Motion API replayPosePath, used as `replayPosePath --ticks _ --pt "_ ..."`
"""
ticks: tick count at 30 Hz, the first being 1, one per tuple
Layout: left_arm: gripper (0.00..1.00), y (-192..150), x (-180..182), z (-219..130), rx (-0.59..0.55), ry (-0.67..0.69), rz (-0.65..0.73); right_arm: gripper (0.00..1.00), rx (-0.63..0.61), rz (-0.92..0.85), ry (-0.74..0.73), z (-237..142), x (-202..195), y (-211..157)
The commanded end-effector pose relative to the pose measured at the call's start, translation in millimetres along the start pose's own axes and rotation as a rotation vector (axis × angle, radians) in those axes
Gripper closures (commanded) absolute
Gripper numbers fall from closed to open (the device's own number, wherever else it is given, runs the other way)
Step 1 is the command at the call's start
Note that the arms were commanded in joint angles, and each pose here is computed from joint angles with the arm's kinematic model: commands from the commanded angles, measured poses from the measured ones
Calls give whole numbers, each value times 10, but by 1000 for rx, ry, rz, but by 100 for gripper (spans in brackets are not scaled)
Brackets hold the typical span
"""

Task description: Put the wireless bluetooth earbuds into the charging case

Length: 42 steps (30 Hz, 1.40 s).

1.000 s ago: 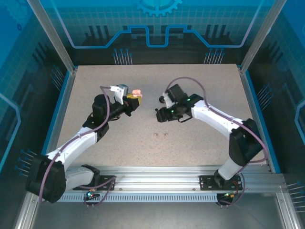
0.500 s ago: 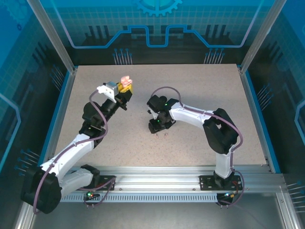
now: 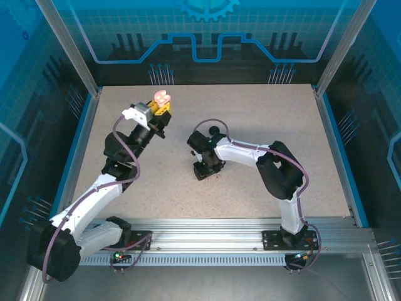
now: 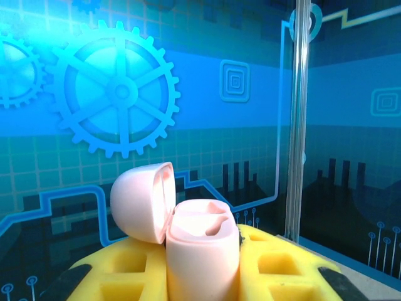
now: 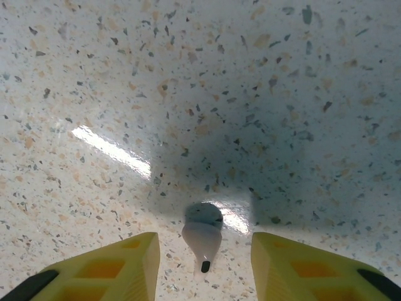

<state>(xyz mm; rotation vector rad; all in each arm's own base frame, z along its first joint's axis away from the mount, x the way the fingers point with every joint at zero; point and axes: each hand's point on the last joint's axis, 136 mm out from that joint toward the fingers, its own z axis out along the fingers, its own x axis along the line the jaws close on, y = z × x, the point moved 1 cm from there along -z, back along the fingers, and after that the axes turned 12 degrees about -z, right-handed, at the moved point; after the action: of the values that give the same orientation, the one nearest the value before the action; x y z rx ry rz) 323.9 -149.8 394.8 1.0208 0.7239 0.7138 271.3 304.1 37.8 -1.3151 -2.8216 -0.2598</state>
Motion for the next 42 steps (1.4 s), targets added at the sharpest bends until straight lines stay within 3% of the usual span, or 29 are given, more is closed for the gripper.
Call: replayPosePath --ticks 1,26,38,42 --pt "100 312 -105 0 -87 -25 22 59 29 -24 -22 56 33 -3" --pt "100 344 -150 0 -83 -42 31 65 94 -63 -94 145 51 -138" --pt "100 315 -166 20 -72 -50 30 88 76 -65 -82 99 63 -122" --pt "100 299 -189 33 -67 -64 27 89 29 -44 -86 -54 26 -79"
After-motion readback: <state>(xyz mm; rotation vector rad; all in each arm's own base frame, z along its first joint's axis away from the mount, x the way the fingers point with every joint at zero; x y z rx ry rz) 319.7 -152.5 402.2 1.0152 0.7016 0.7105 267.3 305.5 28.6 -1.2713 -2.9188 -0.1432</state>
